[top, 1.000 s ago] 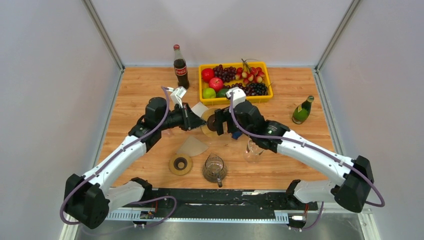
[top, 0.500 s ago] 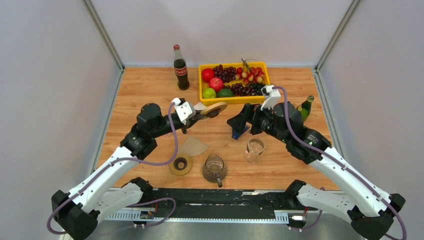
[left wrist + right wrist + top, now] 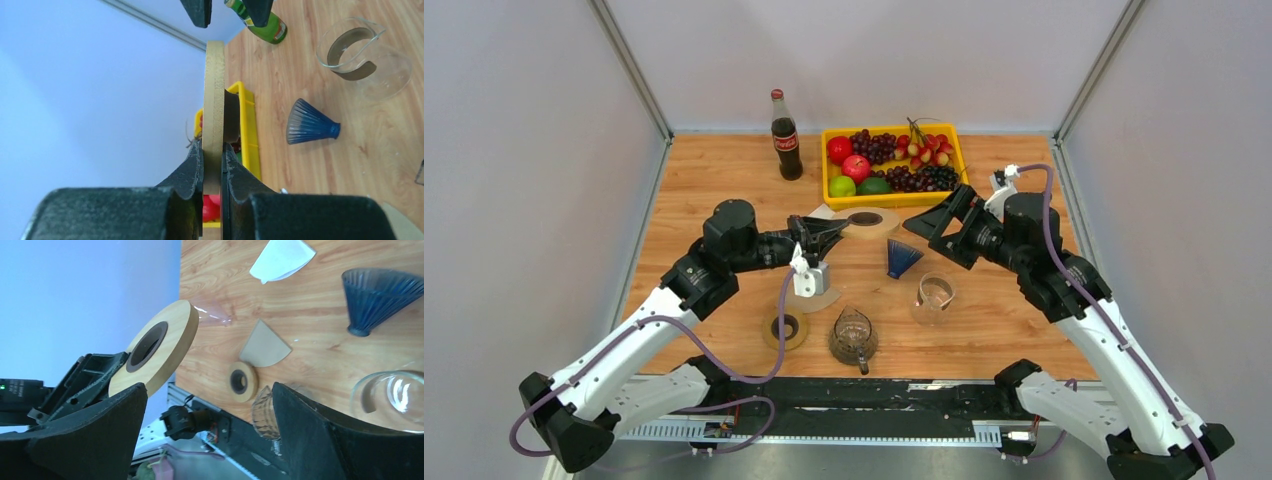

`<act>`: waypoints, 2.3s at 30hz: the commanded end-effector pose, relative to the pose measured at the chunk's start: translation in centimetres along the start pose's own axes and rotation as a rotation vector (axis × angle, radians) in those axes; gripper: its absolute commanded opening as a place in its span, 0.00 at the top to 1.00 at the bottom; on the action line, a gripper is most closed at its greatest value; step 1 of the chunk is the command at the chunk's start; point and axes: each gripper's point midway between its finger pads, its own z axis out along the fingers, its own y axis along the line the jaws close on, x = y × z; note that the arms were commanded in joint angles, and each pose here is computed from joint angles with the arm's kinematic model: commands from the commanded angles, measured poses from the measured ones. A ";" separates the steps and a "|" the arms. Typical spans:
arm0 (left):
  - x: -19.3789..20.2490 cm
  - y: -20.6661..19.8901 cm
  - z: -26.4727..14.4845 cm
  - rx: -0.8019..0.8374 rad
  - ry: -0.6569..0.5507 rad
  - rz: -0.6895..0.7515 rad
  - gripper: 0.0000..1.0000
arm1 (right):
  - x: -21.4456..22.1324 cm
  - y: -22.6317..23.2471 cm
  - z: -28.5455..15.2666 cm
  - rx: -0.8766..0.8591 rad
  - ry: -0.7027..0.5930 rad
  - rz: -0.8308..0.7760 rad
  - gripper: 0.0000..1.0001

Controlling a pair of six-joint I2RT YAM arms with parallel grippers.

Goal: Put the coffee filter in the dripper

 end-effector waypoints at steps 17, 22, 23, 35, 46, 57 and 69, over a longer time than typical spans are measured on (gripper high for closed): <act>-3.9 1.9 0.6 -0.023 -0.127 0.332 1.00 | 0.3 5.6 1.2 -0.255 0.105 0.319 0.28; -4.0 1.8 1.2 -0.019 -0.132 0.342 1.00 | 0.5 6.2 1.4 -0.298 0.125 0.343 0.40; -3.9 1.8 1.3 -0.022 -0.130 0.343 1.00 | 0.5 6.1 1.4 -0.298 0.124 0.346 0.42; -4.1 1.2 2.4 -0.003 -0.147 0.341 0.98 | 0.8 5.6 1.7 -0.301 0.124 0.367 0.61; -4.5 0.6 2.6 0.019 -0.169 0.275 0.04 | 0.2 5.6 1.1 -0.314 0.073 0.360 1.00; -9.5 5.3 0.2 -0.173 -0.310 -0.135 0.00 | -1.9 4.0 0.1 -0.296 -0.097 0.264 1.00; -0.2 5.0 -1.7 -0.681 -0.137 -1.275 0.00 | -0.9 -3.4 -0.7 -0.148 -0.093 0.167 1.00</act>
